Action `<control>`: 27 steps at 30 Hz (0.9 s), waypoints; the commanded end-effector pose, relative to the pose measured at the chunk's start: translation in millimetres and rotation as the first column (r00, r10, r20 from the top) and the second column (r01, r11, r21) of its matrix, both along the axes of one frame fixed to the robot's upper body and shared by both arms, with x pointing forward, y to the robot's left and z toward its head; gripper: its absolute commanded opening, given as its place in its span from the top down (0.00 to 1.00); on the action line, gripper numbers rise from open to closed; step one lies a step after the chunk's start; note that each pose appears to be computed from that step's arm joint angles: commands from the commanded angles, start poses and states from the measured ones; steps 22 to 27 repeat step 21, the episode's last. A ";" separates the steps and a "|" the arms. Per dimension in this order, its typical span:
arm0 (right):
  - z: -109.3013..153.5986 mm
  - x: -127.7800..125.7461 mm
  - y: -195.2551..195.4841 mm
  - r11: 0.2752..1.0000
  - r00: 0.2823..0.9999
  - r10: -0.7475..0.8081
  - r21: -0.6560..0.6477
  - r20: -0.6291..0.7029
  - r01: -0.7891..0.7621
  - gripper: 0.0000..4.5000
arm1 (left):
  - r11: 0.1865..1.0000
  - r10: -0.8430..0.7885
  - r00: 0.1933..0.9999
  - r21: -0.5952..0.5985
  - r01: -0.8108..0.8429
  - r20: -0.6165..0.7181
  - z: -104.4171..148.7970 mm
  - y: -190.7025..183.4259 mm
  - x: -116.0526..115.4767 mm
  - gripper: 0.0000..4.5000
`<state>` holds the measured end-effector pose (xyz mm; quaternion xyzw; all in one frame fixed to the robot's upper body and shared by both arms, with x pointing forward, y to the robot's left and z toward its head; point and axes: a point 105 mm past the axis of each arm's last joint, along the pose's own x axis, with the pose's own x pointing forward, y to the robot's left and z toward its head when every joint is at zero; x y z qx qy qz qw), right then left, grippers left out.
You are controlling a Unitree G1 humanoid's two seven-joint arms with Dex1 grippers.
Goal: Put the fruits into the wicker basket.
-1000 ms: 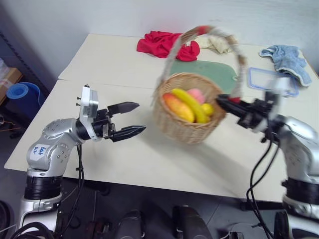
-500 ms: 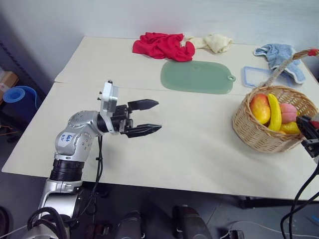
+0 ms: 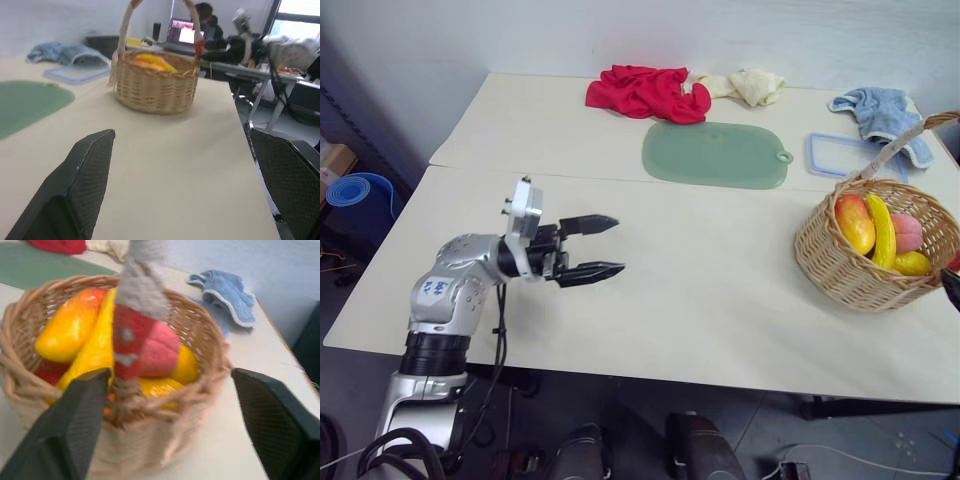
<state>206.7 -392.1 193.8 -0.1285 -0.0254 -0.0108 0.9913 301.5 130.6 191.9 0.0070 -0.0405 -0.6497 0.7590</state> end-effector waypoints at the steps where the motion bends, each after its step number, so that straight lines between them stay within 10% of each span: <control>1: 13.5 -21.7 21.5 0.978 0.989 0.133 -0.154 -0.058 -0.140 0.01 | 0.993 0.114 0.992 0.033 -0.115 0.048 -11.3 19.3 0.7 0.00; 7: -41.6 -43.2 84.0 0.825 0.850 0.469 -0.224 -0.240 -0.518 0.01 | 0.876 0.261 0.935 0.348 -0.334 0.240 -68.3 54.9 -8.1 0.00; 16: -72.4 10.6 171.3 0.540 0.574 0.791 -0.199 -0.211 -0.818 0.01 | 0.847 0.347 0.896 0.318 -0.427 0.278 -80.5 67.6 -20.7 0.00; 27: -74.4 41.2 187.1 0.521 0.559 0.816 -0.229 -0.147 -0.822 0.01 | 0.837 0.387 0.869 0.277 -0.471 0.309 -69.0 67.6 -22.6 0.00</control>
